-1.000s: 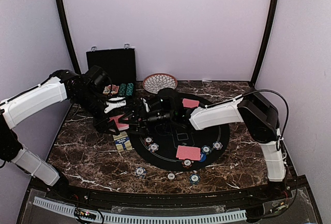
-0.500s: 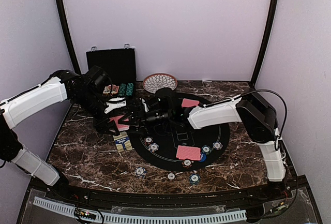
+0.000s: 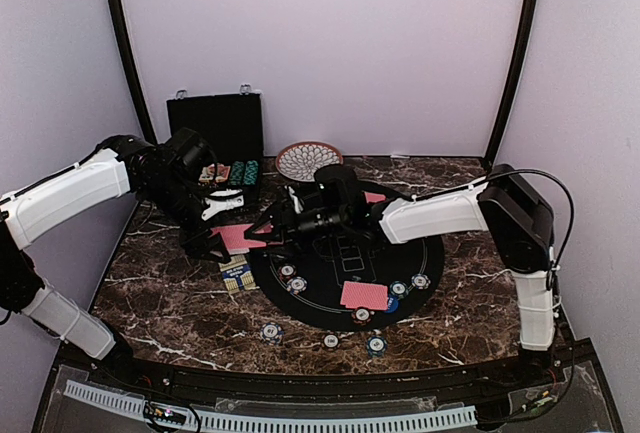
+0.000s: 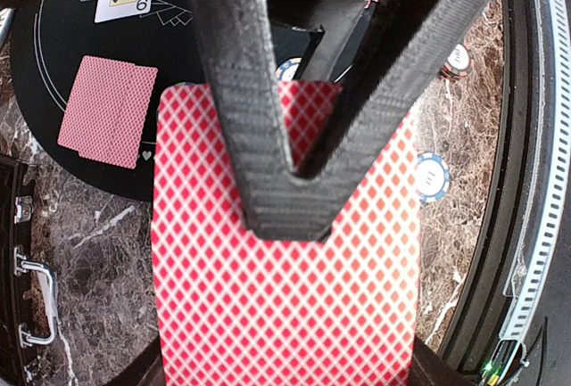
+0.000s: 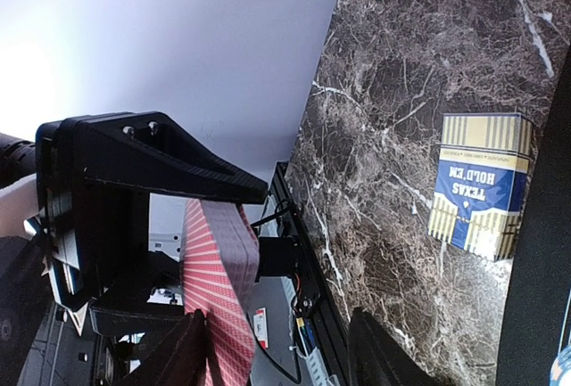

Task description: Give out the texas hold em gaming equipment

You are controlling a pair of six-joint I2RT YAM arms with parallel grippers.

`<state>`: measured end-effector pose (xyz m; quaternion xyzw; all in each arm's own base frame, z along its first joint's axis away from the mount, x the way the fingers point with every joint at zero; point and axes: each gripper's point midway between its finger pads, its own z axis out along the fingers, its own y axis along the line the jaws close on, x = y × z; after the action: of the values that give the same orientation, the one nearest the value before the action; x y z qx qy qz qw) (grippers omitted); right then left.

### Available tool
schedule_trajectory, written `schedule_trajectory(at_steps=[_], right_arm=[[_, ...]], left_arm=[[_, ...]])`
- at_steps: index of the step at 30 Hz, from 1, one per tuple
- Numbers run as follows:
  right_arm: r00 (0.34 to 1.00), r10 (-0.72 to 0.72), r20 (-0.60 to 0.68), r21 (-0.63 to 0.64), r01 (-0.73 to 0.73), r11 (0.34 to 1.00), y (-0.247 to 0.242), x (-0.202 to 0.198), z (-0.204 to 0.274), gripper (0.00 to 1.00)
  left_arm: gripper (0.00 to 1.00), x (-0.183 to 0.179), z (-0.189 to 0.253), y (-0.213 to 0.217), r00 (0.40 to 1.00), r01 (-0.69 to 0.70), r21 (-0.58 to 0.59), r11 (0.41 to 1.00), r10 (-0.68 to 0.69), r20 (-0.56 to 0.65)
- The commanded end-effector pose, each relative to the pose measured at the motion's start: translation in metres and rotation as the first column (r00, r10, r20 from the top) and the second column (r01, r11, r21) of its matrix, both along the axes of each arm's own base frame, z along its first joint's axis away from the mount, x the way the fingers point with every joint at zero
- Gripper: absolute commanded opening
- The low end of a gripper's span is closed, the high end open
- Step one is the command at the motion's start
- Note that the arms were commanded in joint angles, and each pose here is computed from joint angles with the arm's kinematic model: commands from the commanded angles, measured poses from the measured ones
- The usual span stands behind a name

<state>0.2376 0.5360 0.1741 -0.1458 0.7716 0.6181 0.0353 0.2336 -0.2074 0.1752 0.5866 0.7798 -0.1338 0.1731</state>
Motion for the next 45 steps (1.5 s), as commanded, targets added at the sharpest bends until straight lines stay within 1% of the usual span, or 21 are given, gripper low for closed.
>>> schedule_trajectory(at_steps=[1,4,6,14,18,23,28,35,38,42,44,45], right_arm=[[1.0,-0.011,0.007,0.003,0.011,1.0,-0.008,-0.001,0.014,0.49],[1.0,-0.014,0.008,0.032,0.014,0.999,-0.01,-0.003,0.028,0.44],[1.0,-0.015,0.01,0.047,0.015,0.999,-0.012,-0.005,0.035,0.42],[1.0,-0.01,-0.002,0.054,0.01,0.998,-0.015,-0.008,0.038,0.33],[1.0,-0.008,-0.004,0.063,0.008,0.998,-0.014,-0.008,0.042,0.26],[1.0,-0.009,0.001,0.059,0.008,0.998,-0.015,-0.007,0.044,0.17],[1.0,-0.027,0.006,0.047,0.027,0.999,-0.023,-0.002,0.044,0.13],[0.998,-0.057,0.014,0.033,0.056,0.998,-0.038,0.006,0.048,0.0],[0.997,-0.076,0.03,-0.006,0.076,0.997,-0.05,0.012,0.047,0.0],[0.984,-0.128,0.125,-0.146,0.146,0.979,-0.081,0.029,0.034,0.0],[0.969,-0.15,0.199,-0.285,0.203,0.937,-0.103,0.038,0.021,0.0],[0.954,-0.156,0.256,-0.353,0.242,0.903,-0.115,0.045,0.017,0.0]], left_arm=[[0.0,0.0,0.015,-0.006,1.0,0.011,-0.044,0.999,-0.01,0.028],[0.0,0.001,0.015,-0.005,1.0,0.01,-0.042,0.999,-0.009,0.029],[0.0,0.001,0.014,-0.005,1.0,0.01,-0.04,0.999,-0.009,0.028],[0.0,0.001,0.014,-0.005,1.0,0.008,-0.041,0.999,-0.007,0.027],[0.0,0.0,0.013,-0.005,1.0,0.009,-0.037,0.999,-0.008,0.026],[0.0,0.0,0.012,-0.004,1.0,0.009,-0.032,0.999,-0.008,0.029],[0.0,0.0,0.012,-0.004,1.0,0.008,-0.034,0.999,-0.007,0.027],[0.0,-0.002,0.009,-0.003,1.0,0.008,-0.027,1.0,-0.008,0.021],[0.0,-0.002,0.008,-0.001,1.0,0.007,-0.022,1.0,-0.006,0.02],[0.0,-0.002,0.005,0.001,1.0,0.002,-0.008,1.0,-0.002,0.025],[0.0,-0.002,0.004,0.002,1.0,0.001,-0.007,1.0,-0.001,0.024],[0.0,-0.002,0.004,0.002,1.0,0.001,-0.008,1.0,0.0,0.024]])
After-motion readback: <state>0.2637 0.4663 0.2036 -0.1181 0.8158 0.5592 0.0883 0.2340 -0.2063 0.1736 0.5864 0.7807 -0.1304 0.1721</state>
